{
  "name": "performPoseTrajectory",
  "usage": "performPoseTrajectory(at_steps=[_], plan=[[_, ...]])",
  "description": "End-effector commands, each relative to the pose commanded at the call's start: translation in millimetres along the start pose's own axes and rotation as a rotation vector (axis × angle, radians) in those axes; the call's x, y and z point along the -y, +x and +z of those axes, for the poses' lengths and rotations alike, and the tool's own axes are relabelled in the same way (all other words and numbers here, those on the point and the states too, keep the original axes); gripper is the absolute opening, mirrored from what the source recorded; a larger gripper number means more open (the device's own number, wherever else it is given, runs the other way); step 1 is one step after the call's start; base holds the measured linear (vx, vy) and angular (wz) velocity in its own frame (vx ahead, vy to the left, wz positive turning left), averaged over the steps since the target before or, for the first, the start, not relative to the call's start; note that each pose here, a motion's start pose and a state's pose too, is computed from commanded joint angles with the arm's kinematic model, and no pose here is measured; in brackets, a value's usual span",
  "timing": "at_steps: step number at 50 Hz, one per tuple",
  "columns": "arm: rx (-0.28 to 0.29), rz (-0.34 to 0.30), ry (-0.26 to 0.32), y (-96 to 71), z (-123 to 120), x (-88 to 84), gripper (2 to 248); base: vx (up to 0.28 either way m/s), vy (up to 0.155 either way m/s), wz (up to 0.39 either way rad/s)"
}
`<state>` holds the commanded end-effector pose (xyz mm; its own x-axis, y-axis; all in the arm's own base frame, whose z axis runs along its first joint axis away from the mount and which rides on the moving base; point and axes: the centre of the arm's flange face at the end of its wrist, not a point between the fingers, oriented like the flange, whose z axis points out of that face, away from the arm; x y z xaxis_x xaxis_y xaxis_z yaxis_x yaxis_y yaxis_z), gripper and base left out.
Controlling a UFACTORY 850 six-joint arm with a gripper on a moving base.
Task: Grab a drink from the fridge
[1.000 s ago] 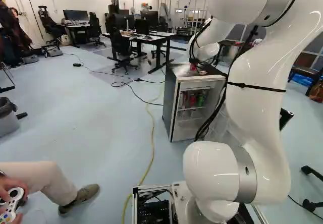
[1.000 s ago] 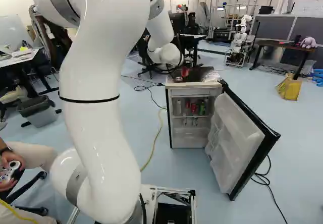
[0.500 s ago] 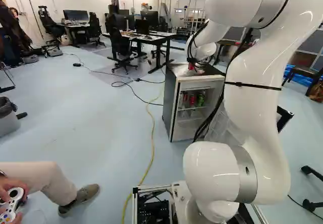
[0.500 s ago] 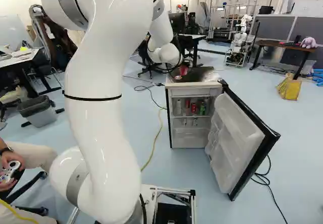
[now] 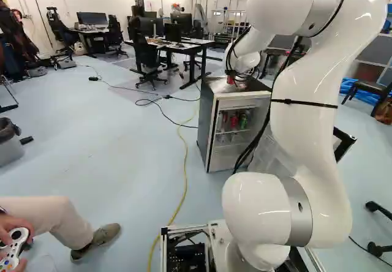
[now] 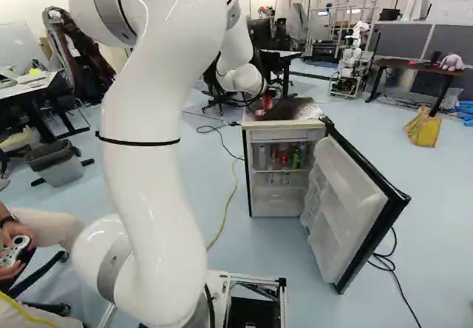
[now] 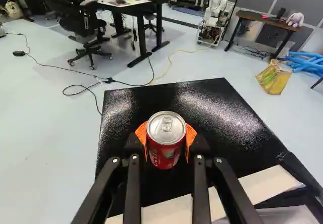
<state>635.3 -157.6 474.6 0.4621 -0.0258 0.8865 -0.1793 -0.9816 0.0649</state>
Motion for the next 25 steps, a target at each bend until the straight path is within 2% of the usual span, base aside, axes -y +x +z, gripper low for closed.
performPoseTrajectory(at_steps=[25], plan=[[-0.008, -0.006, 0.010, 4.9, 12, 7.4, 93, 0.000, 0.000, 0.000]])
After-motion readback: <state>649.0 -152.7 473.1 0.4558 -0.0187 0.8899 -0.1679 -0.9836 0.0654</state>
